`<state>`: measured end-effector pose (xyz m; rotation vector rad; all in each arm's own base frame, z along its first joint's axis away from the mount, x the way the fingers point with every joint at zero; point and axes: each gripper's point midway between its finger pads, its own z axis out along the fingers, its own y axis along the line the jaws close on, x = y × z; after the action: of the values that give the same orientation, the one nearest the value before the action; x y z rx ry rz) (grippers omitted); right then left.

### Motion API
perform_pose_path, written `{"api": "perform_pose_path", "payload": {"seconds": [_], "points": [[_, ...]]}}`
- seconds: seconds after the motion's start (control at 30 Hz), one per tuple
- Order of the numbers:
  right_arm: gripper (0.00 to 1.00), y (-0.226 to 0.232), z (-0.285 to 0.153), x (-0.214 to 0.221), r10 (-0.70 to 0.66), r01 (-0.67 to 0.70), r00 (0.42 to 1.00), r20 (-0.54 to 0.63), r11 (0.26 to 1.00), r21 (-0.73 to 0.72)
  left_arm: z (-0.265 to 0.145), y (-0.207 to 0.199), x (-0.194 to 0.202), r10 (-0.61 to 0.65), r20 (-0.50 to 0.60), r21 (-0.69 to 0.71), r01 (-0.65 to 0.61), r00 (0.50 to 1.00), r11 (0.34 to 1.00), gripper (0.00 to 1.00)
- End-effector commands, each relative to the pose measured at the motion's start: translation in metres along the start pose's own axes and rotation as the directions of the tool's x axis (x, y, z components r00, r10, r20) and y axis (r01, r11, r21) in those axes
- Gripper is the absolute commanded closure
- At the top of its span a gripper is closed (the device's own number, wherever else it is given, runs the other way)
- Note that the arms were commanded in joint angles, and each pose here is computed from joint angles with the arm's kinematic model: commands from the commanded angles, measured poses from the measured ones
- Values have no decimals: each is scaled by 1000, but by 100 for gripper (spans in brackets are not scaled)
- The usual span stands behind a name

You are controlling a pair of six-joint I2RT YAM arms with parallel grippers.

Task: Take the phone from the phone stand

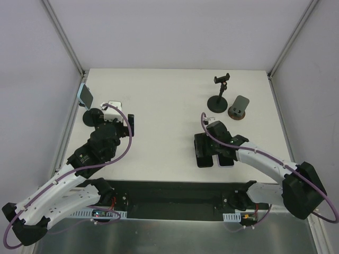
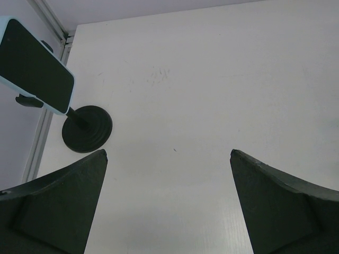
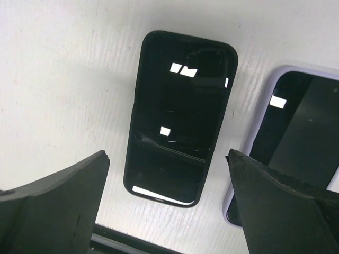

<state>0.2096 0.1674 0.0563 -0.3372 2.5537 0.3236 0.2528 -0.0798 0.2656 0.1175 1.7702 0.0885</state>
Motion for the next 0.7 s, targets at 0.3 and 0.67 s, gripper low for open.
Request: {"api": "perform_pose_path", "payload": {"seconds": [0.3, 0.67], "points": [[4, 1, 32, -22, -10, 13, 1000, -14, 980, 200, -1, 2, 1, -29, -2, 2, 29, 1000, 1000, 1], [15, -1, 44, 3, -32, 60, 993, -116, 968, 245, 1, 0, 5, -16, -20, 7, 17, 1000, 1000, 1]]}}
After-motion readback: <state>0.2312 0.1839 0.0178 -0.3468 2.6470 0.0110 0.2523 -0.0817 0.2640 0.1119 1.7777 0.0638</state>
